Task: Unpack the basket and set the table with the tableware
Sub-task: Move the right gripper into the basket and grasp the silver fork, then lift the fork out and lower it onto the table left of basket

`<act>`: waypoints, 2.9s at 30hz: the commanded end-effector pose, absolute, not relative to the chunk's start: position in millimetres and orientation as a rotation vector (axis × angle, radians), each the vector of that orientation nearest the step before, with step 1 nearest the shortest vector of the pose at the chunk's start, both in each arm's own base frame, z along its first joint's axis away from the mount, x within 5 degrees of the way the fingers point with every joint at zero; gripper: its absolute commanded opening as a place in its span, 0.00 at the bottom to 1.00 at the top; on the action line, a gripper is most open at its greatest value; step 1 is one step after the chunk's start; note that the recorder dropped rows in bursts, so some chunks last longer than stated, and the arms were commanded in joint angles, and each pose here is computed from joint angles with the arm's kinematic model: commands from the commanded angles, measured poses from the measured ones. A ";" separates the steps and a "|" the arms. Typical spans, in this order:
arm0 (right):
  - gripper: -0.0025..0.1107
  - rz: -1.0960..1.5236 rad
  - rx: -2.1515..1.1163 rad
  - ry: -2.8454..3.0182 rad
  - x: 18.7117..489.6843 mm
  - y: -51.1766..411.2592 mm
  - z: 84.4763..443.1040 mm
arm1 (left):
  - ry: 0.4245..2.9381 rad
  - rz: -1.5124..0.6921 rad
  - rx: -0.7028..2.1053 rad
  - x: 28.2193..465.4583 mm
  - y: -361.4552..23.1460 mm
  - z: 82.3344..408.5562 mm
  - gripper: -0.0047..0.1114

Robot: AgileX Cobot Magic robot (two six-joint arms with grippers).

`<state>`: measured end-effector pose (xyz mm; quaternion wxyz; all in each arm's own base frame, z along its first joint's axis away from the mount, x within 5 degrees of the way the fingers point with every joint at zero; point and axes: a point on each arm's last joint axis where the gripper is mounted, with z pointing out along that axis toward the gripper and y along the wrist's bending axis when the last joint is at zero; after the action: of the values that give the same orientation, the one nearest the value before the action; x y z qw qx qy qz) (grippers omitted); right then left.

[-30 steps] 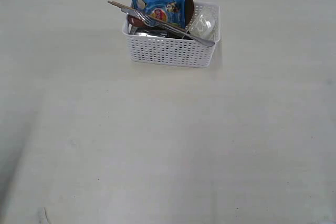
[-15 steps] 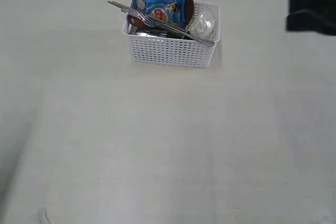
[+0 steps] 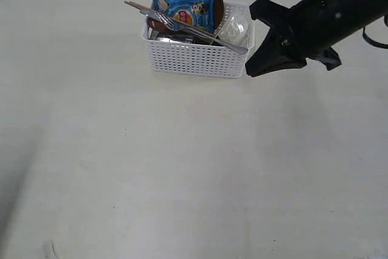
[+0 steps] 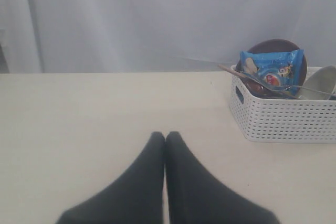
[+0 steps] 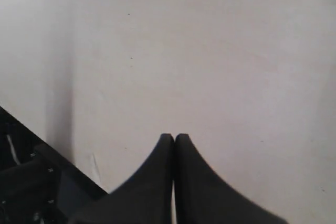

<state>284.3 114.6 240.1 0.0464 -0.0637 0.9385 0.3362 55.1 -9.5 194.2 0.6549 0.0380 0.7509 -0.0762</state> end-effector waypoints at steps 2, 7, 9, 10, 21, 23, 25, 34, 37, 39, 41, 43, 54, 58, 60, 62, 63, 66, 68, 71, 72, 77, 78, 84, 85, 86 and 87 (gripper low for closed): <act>0.02 1.111 -0.353 2.765 299.9 123.8 245.4 | 1.696 -0.178 0.084 54.9 -9.6 194.0 0.04; 0.02 1.068 -0.566 2.627 321.5 132.3 272.8 | 1.696 -0.178 0.084 54.9 -9.6 194.0 0.04; 0.02 0.937 -0.695 2.593 329.3 139.4 284.5 | 1.696 -0.178 0.084 54.9 -9.6 194.0 0.04; 0.02 0.842 -0.771 2.577 333.7 144.7 290.9 | 1.696 -0.178 0.084 54.9 -9.6 194.0 0.04; 0.02 0.250 -1.240 2.443 359.4 250.0 307.2 | 1.696 -0.178 0.084 54.9 -9.6 194.0 0.04; 0.02 0.166 -1.288 2.448 365.5 263.8 297.7 | 1.696 -0.178 0.084 54.9 -9.6 194.0 0.04; 0.02 0.092 -1.279 2.433 373.1 274.0 295.2 | 1.696 -0.178 0.084 54.9 -9.6 194.0 0.04; 0.08 -0.004 -1.277 2.457 394.1 276.2 269.6 | 1.696 -0.178 0.084 54.9 -9.6 194.0 0.04; 0.23 -0.009 -1.248 2.482 401.4 267.8 265.2 | 1.696 -0.177 0.085 55.0 -9.5 194.0 0.04; 0.34 -0.008 -1.205 2.507 406.0 261.7 263.4 | 1.696 -0.177 0.085 55.0 -9.5 194.0 0.04; 0.40 -0.012 -1.187 2.516 409.7 255.8 263.4 | 1.696 -0.177 0.085 55.0 -9.5 194.0 0.04; 0.40 -0.001 -1.176 2.523 411.2 253.5 263.4 | 1.696 -0.177 0.085 55.0 -9.5 194.0 0.04; 0.40 0.054 -1.201 2.569 414.3 260.2 239.9 | 1.696 -0.177 0.085 55.0 -9.5 194.0 0.04; 0.40 0.064 -1.207 2.587 415.6 262.0 231.1 | 1.696 -0.177 0.085 55.0 -9.5 194.0 0.04; 0.40 0.076 -1.208 2.597 415.9 263.1 226.7 | 1.696 -0.177 0.085 55.0 -9.5 194.0 0.04; 0.40 0.074 -1.212 2.606 416.8 263.7 222.0 | 1.696 -0.177 0.085 55.0 -9.5 194.0 0.04; 0.40 0.073 -1.215 2.612 417.3 264.0 218.8 | 1.696 -0.177 0.085 55.0 -9.5 194.0 0.04; 0.40 0.044 -1.227 2.625 419.6 263.6 209.7 | 1.696 -0.177 0.085 55.0 -9.5 194.0 0.04; 0.40 0.043 -1.231 2.633 420.2 264.0 205.2 | 1.696 -0.177 0.085 55.0 -9.5 194.0 0.04; 0.40 0.041 -1.235 2.642 421.3 264.7 198.6 | 1.696 -0.177 0.085 55.0 -9.5 194.0 0.04; 0.39 0.041 -1.234 2.639 421.9 265.0 197.8 | 1.696 -0.177 0.085 55.0 -9.5 194.0 0.04; 0.19 0.034 -1.233 2.633 423.0 265.1 196.6 | 1.696 -0.177 0.085 55.0 -9.5 194.0 0.04; 0.11 0.031 -1.234 2.632 423.2 265.0 196.7 | 1.696 -0.177 0.085 55.0 -9.5 194.0 0.04; 0.02 0.028 -1.232 2.625 422.0 263.9 203.2 | 1.696 -0.177 0.085 55.0 -9.5 194.0 0.04; 0.02 0.029 -1.227 2.616 421.3 263.5 208.0 | 1.696 -0.177 0.085 55.0 -9.5 194.0 0.04; 0.02 0.031 -1.224 2.609 420.7 263.1 212.2 | 1.696 -0.177 0.085 55.0 -9.5 194.0 0.04; 0.02 0.036 -1.218 2.599 419.7 262.7 217.9 | 1.696 -0.177 0.085 55.0 -9.5 194.0 0.04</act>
<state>420.6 265.9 197.9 0.1137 -0.4210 0.8998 0.0144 55.1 -9.5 194.2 0.6549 0.0380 0.7509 -0.0762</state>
